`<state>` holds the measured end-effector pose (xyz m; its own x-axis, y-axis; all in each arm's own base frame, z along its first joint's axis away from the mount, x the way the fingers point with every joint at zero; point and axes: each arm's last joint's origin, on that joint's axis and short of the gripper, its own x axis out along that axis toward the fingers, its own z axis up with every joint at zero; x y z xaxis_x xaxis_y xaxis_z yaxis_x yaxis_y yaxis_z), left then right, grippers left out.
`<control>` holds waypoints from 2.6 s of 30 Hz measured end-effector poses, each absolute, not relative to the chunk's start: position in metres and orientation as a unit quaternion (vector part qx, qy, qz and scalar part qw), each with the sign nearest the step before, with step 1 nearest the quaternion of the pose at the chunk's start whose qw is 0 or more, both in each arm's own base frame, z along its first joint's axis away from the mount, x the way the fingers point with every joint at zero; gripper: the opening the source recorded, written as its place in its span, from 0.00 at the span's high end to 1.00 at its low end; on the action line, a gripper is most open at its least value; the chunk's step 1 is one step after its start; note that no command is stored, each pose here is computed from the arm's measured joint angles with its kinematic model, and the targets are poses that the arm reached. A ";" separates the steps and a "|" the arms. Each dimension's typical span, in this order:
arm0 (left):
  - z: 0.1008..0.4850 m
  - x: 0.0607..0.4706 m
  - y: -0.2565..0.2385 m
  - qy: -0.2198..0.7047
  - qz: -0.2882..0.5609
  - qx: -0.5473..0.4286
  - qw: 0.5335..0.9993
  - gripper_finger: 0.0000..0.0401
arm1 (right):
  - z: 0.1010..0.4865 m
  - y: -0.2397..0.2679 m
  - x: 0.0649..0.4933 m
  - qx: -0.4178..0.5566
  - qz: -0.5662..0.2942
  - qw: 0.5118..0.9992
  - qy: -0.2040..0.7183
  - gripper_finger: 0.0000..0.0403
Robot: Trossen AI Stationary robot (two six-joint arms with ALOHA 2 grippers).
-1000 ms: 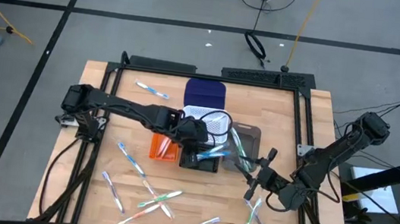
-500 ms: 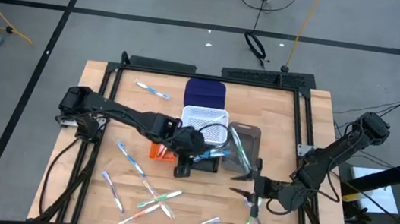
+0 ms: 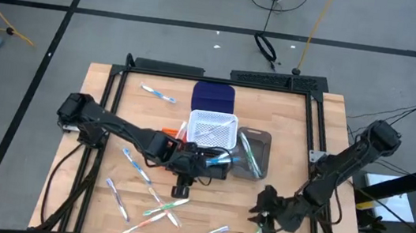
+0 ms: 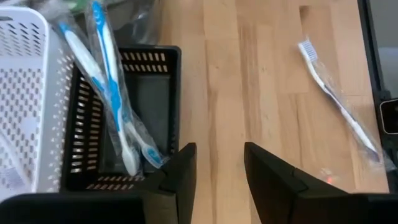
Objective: Pick & Place Toothbrushes
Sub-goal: Put the green toothbrush into the black bin
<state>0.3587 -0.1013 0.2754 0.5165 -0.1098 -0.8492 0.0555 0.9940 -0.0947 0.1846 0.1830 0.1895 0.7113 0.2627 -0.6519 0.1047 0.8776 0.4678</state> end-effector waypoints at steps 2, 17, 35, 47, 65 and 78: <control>0.275 0.358 -0.102 0.490 -0.046 -0.028 0.870 0.67 | 0.185 0.187 0.181 0.282 0.033 0.870 0.403 0.68; 0.275 0.359 -0.102 0.487 -0.040 -0.025 0.872 0.67 | 0.166 0.192 0.144 0.413 -0.112 0.724 0.540 0.68; 0.275 0.359 -0.102 0.487 -0.040 -0.025 0.872 0.67 | 0.146 0.182 0.137 0.446 -0.158 0.714 0.516 0.68; 0.275 0.359 -0.102 0.485 -0.040 -0.025 0.873 0.67 | 0.125 0.171 0.131 0.470 -0.142 0.723 0.486 0.68; 0.276 0.360 -0.102 0.480 -0.041 -0.027 0.876 0.67 | 0.123 0.167 0.131 0.432 -0.140 0.759 0.467 1.00; 0.278 0.364 -0.103 0.462 -0.044 -0.031 0.885 0.67 | 0.151 0.162 0.131 0.425 -0.085 0.805 0.406 1.00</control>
<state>0.3638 -0.1029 0.2783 0.5698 -0.1064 -0.8149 0.0497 0.9942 -0.0951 0.1308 0.1619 0.1506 0.6563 0.2088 -0.7250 0.4815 0.6239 0.6155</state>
